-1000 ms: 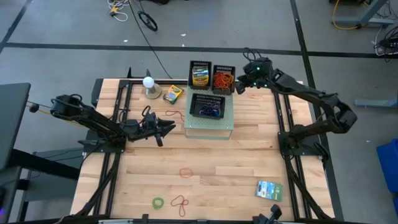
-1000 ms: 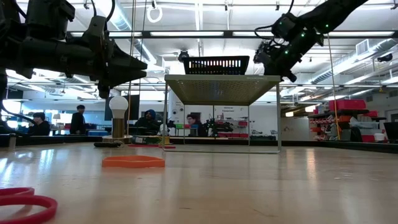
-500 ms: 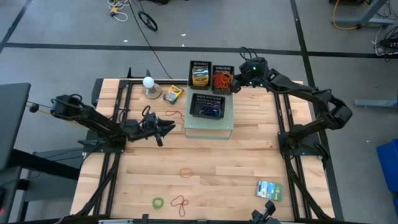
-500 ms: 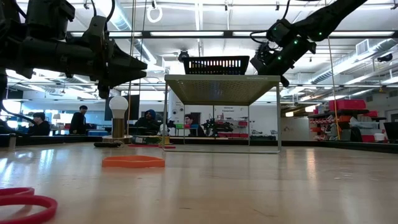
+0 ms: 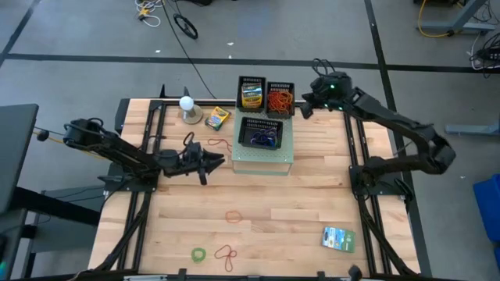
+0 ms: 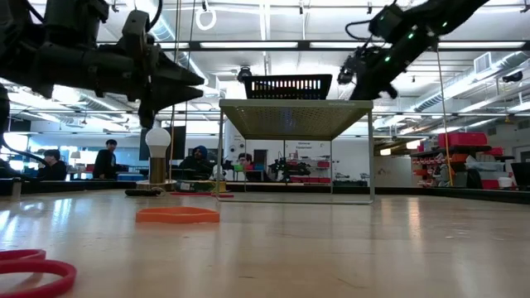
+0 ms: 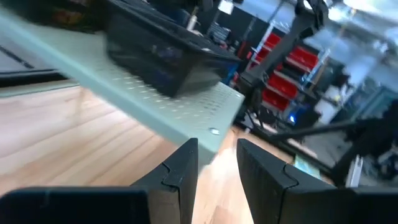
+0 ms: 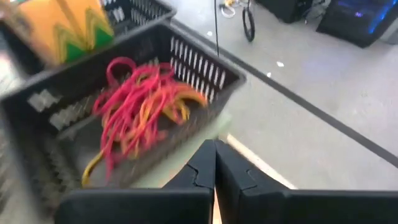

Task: Pick & Place Office Desk Supplies
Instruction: Put the yellow crayon box into the top left black bin on the shelf

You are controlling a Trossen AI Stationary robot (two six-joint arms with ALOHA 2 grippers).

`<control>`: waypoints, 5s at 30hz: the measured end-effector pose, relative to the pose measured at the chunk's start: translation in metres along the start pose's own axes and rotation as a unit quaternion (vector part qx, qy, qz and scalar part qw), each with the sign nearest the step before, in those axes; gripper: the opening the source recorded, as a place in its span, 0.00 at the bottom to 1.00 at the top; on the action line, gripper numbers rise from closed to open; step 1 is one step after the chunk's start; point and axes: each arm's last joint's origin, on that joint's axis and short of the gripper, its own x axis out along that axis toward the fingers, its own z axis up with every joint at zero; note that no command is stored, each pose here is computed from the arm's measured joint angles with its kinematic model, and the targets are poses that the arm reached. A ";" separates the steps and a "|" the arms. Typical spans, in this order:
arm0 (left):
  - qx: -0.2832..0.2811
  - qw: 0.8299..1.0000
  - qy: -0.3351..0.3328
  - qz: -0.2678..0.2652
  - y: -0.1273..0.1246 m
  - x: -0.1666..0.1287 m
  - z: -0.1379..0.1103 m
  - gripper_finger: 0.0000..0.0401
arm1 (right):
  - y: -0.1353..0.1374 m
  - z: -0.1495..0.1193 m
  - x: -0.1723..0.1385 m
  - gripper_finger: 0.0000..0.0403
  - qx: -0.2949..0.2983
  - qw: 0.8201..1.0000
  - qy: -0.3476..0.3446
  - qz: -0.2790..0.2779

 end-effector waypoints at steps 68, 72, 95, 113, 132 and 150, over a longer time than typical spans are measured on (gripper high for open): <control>0.078 0.991 0.070 -0.088 -0.041 -0.008 -0.015 0.30 | 0.254 -0.244 -0.169 0.06 -0.135 0.885 0.412 0.170; 0.082 0.990 0.069 -0.088 -0.041 -0.008 -0.015 0.30 | 0.267 -0.247 -0.170 0.06 -0.129 0.871 0.416 0.228; 0.100 0.989 0.071 -0.087 -0.041 -0.008 -0.016 0.30 | 0.258 -0.236 -0.145 0.16 -0.117 0.936 0.322 0.079; 0.129 0.984 0.086 -0.083 -0.039 -0.009 -0.019 0.30 | 0.327 -0.252 -0.145 0.49 -0.290 0.902 0.296 0.124; 0.132 0.984 0.086 -0.078 -0.039 -0.009 -0.019 0.30 | 0.330 -0.259 -0.141 0.57 -0.451 0.863 0.199 0.112; 0.134 0.984 0.092 -0.075 -0.038 -0.009 -0.021 0.30 | 0.324 -0.263 -0.118 0.39 -0.528 0.810 0.209 0.146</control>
